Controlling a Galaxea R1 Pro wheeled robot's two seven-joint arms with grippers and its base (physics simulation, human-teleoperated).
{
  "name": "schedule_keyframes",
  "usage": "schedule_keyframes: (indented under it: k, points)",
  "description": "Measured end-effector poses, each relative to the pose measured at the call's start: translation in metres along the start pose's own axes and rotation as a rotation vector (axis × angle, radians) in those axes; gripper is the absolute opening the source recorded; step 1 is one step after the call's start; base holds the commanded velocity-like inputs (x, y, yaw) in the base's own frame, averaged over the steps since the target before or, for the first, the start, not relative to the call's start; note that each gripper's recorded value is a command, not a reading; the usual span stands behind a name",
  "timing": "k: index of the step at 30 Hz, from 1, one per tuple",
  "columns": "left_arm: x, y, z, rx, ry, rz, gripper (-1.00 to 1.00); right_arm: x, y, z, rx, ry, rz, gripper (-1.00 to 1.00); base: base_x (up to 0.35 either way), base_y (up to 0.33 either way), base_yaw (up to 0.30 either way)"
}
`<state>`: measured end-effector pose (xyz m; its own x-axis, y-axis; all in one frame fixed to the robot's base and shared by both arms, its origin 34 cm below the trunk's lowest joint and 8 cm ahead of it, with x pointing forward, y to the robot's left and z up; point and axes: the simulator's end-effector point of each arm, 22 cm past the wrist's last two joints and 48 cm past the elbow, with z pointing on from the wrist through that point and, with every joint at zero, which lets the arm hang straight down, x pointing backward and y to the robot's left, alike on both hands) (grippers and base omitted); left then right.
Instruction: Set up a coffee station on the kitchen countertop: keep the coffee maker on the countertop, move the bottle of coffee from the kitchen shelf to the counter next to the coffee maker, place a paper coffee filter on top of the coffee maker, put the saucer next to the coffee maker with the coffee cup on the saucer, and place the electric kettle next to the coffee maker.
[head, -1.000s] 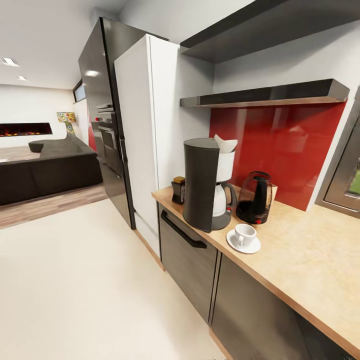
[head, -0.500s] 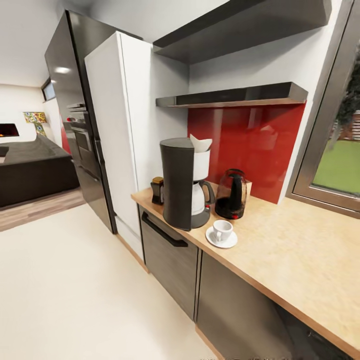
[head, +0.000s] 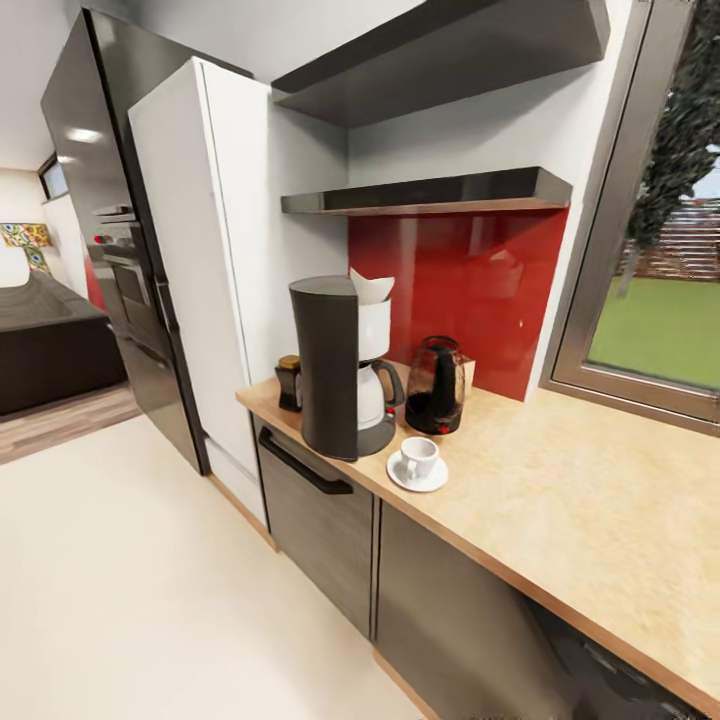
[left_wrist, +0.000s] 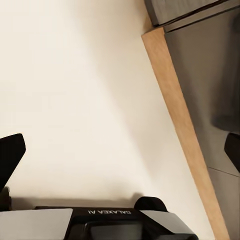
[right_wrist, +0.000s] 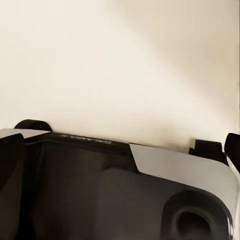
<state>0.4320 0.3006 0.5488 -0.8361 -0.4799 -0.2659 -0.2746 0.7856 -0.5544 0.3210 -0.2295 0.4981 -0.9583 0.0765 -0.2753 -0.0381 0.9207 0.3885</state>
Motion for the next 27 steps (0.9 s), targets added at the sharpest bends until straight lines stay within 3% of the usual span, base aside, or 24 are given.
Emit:
schedule_keyframes:
  k: [17, 27]
  points:
    - [0.0006, 0.0005, 0.0005, -0.004, 0.001, -0.001, 1.0, 0.0, -0.0015, 0.0001, 0.008, -0.002, 0.004, 1.0, 0.0, 0.002, -0.252]
    - [0.0005, 0.0005, 0.0004, -0.004, 0.001, 0.0, 1.0, -0.0001, -0.0024, -0.0003, 0.009, -0.002, 0.003, 1.0, 0.0, 0.174, -0.136]
